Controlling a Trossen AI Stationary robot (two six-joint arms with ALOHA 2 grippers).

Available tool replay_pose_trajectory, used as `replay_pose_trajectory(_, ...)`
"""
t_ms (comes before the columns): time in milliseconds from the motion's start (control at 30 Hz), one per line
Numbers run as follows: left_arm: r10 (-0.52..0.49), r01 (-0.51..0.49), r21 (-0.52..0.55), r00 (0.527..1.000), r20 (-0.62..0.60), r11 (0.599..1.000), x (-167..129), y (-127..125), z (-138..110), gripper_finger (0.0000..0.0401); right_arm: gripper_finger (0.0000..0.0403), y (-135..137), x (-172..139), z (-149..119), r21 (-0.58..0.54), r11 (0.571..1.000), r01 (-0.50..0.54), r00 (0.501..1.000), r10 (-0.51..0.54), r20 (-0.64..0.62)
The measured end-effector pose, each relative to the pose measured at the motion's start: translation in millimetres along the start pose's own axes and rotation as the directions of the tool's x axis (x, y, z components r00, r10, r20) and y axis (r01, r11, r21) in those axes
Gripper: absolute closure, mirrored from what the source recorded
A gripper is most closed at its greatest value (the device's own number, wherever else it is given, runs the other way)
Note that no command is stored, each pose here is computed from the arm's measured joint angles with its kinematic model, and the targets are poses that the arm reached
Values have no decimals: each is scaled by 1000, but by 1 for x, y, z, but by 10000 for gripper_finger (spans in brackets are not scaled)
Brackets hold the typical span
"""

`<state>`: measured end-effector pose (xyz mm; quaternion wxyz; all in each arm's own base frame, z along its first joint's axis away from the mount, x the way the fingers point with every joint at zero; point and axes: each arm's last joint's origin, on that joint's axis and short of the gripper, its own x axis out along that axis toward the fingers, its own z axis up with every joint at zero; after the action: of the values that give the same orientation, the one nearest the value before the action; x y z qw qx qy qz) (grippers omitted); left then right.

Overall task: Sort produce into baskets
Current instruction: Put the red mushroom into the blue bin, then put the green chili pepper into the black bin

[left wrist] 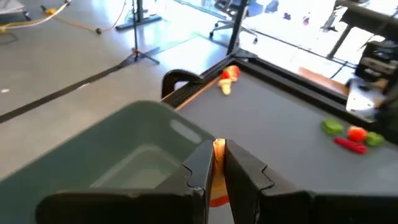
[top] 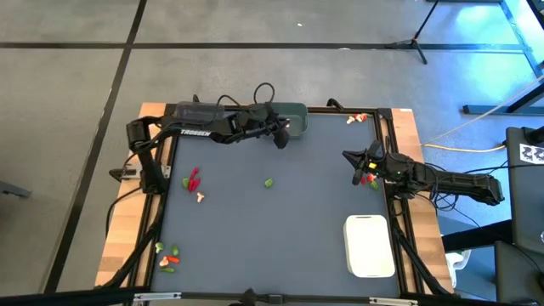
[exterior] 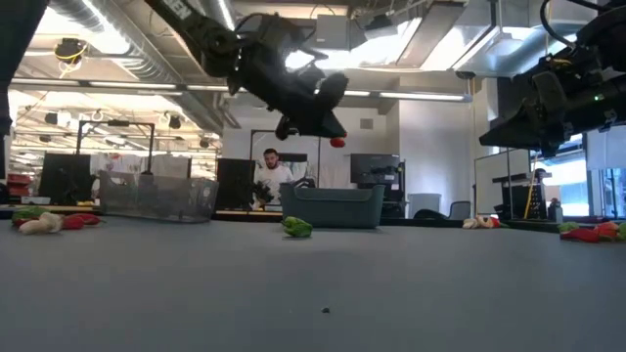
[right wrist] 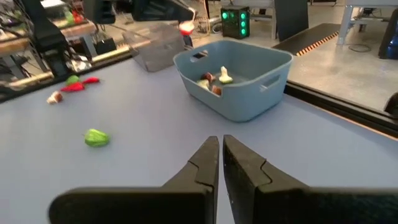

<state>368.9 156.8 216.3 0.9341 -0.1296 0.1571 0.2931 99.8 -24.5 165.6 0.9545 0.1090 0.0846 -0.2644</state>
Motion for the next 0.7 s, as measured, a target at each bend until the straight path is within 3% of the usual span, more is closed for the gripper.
replay_pose_trajectory(267,72,-72,11,997,-37,997,25,27,-20,368,377,-1,0,-4,-16,1000,9,999,-10,-39)
replay_pose_trajectory(433,111,-115,-37,989,-99,993,37,41,-38,362,377,-1,0,-4,-16,1000,9,999,-10,-39)
replay_pose_trajectory(700,126,-134,-66,985,-114,989,40,47,-42,285,377,-1,0,-4,-17,1000,10,999,-10,-41)
